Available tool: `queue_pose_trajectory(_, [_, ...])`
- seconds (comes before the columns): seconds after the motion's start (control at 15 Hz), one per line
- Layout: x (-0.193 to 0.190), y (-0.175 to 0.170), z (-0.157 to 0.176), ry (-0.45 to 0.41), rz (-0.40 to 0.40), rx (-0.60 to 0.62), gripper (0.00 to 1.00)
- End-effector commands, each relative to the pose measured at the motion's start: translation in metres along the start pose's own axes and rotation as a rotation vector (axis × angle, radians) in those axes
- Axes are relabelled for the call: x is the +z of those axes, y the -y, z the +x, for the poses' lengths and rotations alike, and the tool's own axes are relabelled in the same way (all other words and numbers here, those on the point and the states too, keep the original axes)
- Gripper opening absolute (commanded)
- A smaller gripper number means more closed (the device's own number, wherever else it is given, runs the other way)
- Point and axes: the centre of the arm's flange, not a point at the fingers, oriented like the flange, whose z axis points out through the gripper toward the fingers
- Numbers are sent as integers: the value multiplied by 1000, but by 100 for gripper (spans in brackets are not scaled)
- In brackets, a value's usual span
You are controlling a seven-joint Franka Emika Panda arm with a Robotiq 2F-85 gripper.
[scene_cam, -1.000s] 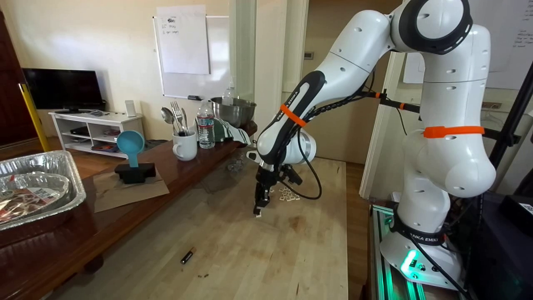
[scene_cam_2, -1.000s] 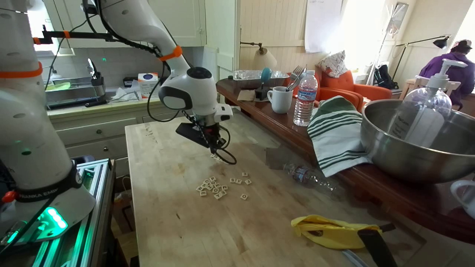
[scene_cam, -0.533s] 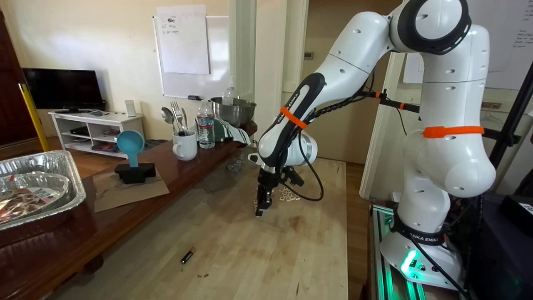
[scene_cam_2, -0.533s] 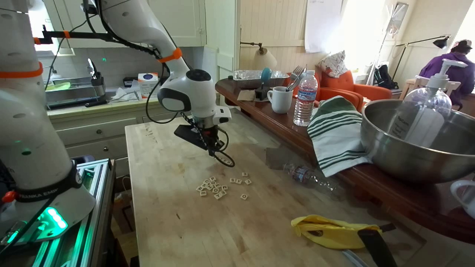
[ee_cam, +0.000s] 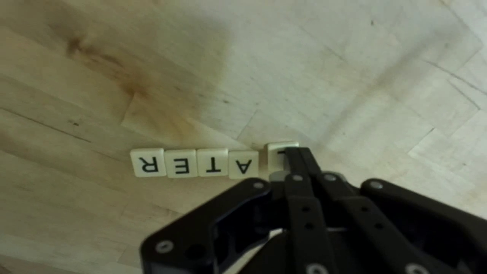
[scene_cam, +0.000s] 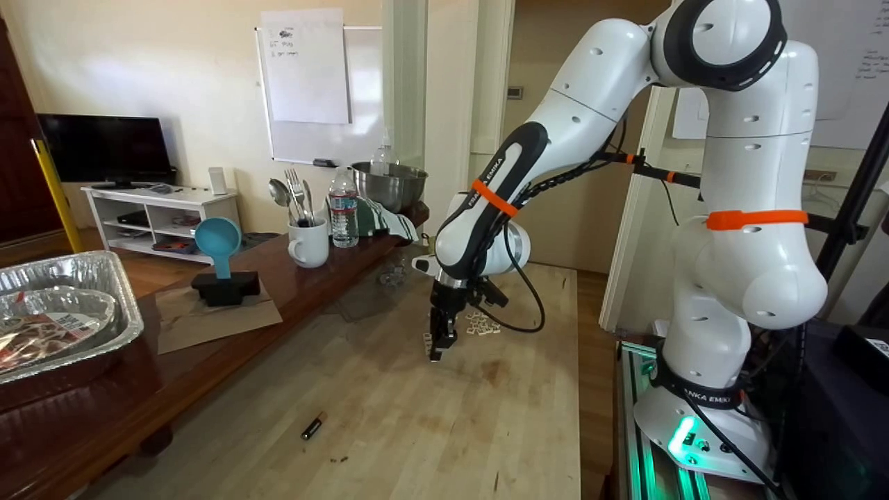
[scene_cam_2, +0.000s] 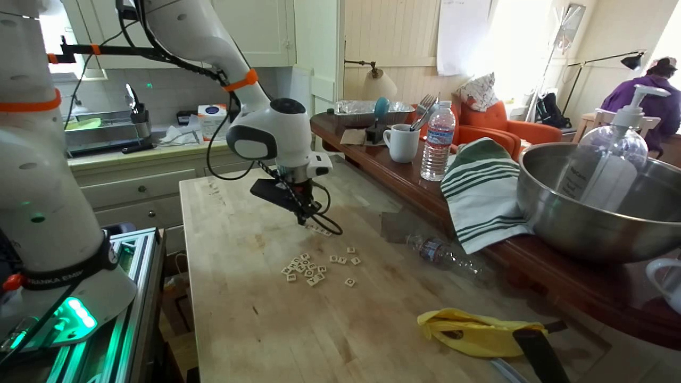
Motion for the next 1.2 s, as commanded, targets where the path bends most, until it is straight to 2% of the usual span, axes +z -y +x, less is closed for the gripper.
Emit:
queue_pose_trajectory(0.0, [2,4,-31,162,27,-50,0])
queue_pose_trajectory(0.2, [-6,-6,-47,247,-27,-77,0])
queue_pose_trajectory(0.4, [-14,-27,-58,259,-105,-32,0])
queue_pose_trajectory(0.73, [-32,-39,-55,152,-100,84,0])
queue_pose_trajectory(1.0, [-54,-35,-35,32,-85,131,0])
queue_pose_trajectory(1.13, [-58,-35,-23,0,-84,134,0])
